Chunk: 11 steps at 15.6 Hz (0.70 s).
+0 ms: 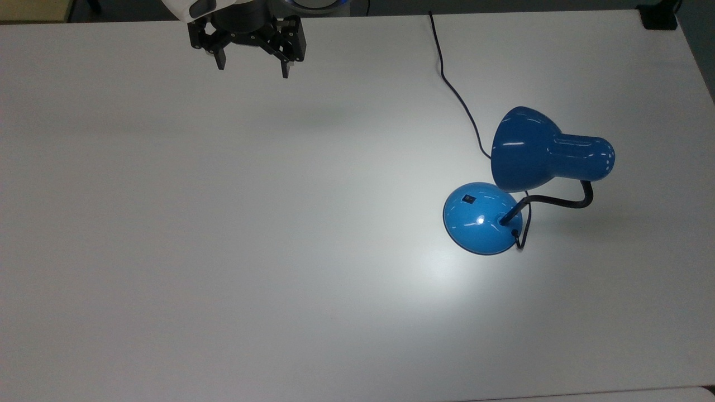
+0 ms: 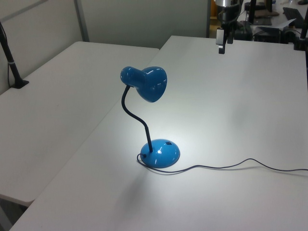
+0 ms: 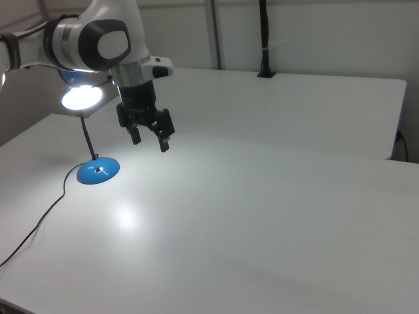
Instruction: Turn off the lamp
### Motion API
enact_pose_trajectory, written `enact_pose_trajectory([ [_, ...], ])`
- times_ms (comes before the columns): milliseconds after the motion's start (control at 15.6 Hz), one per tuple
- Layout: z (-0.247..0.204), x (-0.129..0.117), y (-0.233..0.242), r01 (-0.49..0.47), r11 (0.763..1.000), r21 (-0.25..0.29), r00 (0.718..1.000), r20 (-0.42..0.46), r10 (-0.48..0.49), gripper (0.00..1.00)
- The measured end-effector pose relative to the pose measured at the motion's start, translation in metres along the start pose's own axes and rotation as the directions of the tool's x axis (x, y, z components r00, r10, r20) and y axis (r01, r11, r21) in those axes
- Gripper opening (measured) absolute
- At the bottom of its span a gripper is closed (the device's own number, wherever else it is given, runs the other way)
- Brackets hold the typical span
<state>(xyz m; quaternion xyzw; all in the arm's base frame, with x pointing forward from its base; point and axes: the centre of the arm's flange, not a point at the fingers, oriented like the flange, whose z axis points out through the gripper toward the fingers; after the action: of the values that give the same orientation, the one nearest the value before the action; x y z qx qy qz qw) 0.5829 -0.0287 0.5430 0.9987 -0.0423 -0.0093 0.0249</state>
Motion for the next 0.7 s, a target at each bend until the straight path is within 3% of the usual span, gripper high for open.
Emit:
enact_pose_trajectory([
  [511,0.0002,0.0,0.0014,-0.004,1.0,0.0,1.0,0.001,0.004,1.0],
  [703,0.0006,0.0002,0.0087,-0.009,1.0,0.007,1.0,0.002,0.009,0.96],
])
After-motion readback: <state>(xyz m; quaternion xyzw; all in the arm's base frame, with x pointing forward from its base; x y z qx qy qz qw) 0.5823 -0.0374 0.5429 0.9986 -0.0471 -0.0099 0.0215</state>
